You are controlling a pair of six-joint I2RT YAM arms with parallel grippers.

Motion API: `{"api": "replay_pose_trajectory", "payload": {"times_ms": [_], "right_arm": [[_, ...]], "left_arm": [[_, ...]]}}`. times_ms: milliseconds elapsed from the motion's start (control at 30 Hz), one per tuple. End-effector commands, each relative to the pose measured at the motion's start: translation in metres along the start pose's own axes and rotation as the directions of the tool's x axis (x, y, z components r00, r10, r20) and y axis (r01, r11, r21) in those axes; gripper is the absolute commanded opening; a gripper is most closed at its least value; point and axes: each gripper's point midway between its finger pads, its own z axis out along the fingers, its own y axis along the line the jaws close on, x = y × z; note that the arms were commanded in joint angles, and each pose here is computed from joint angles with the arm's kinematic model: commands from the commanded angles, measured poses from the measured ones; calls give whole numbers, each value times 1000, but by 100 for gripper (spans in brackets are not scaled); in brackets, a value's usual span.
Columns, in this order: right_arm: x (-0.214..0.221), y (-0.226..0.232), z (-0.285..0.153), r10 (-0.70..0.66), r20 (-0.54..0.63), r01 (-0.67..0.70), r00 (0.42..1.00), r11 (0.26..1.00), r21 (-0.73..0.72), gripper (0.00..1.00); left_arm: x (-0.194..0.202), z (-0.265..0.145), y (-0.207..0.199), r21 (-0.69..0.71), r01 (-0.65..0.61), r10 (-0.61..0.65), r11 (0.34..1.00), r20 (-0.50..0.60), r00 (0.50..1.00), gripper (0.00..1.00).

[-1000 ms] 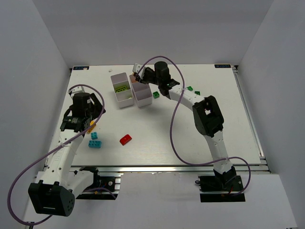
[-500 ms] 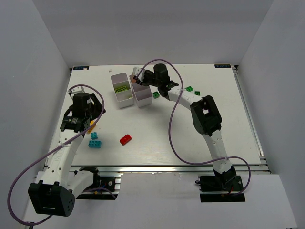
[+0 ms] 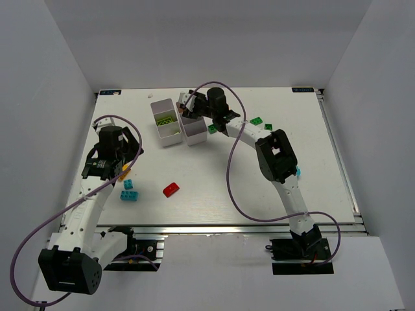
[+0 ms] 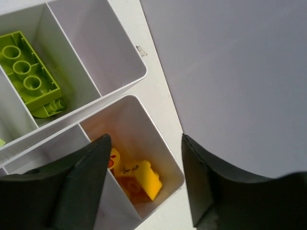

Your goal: Sort the legos into containers by color

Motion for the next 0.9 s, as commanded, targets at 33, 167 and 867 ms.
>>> {"api": "replay_pose_trajectory", "payload": {"times_ms": [33, 167, 867], "right_arm": [[-21, -23, 3, -43, 48, 40, 998, 997, 60, 70], [-24, -26, 2, -38, 54, 35, 998, 997, 68, 72], [-119, 11, -144, 389, 52, -340, 920, 856, -390, 23]], "left_arm": [[-7, -7, 4, -10, 15, -15, 1000, 32, 999, 84], [-10, -8, 3, -9, 17, -16, 1000, 38, 999, 84], [19, 25, 28, -94, 52, -69, 994, -187, 980, 15]]}}
